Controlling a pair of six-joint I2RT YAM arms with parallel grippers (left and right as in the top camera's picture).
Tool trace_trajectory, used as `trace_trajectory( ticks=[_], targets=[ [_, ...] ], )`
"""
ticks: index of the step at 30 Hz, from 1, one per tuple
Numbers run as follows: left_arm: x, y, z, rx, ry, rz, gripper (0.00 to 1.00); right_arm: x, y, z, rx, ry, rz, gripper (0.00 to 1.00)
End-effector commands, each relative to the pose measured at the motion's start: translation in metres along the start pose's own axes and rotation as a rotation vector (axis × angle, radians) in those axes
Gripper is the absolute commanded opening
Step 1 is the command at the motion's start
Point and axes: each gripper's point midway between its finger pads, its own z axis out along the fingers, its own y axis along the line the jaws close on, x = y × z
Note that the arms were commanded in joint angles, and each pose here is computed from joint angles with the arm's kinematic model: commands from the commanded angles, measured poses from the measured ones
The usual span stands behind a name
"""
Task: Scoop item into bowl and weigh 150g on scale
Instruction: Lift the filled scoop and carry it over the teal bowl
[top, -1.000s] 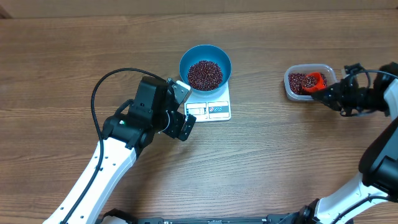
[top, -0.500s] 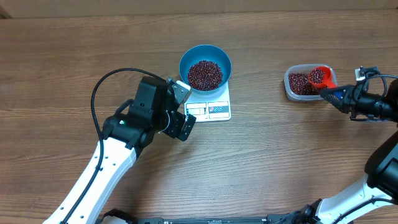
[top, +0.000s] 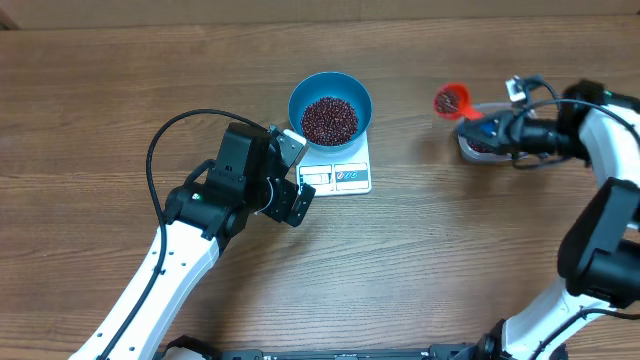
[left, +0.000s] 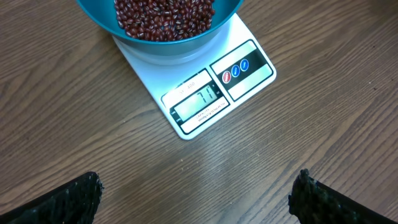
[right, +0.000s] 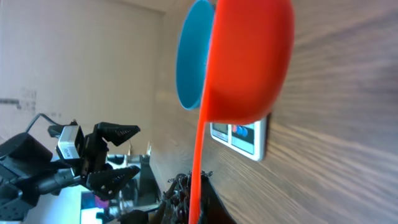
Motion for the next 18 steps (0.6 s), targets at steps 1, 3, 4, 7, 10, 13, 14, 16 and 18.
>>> trace_trajectory(
  ticks=[1,3,4,7,10,13,14,16,18],
  targets=[
    [0.002,-0.001,0.003,-0.001,0.008,-0.002,1.0,-0.011,0.025,0.023,-0.038,0.03,0.004,0.04],
    [0.002,-0.001,0.003,-0.001,0.008,-0.002,0.99,-0.011,0.03,0.042,-0.033,0.061,-0.003,0.04],
    [0.002,-0.001,0.003,-0.001,0.008,-0.002,0.99,-0.011,0.032,0.05,-0.027,0.074,-0.004,0.04],
    [0.002,-0.001,0.003,-0.001,0.008,-0.002,1.0,-0.013,0.035,0.075,0.01,0.1,0.0,0.04],
    [0.002,-0.001,0.003,-0.001,0.008,-0.002,1.0,-0.015,0.042,0.093,0.013,0.113,-0.011,0.04],
    [0.002,-0.001,0.003,-0.001,0.008,-0.002,1.0,-0.015,0.045,0.109,0.052,0.123,-0.018,0.04],
    [0.002,-0.001,0.003,-0.001,0.008,-0.002,1.0,-0.015,0.045,0.116,0.075,0.129,-0.031,0.04],
    [0.002,-0.001,0.003,-0.001,0.008,-0.002,1.0,-0.014,0.049,0.128,0.125,0.141,-0.066,0.04],
    [0.002,-0.001,0.003,-0.001,0.008,-0.002,1.0,-0.016,0.054,0.137,0.177,0.144,-0.11,0.04]
  ],
)
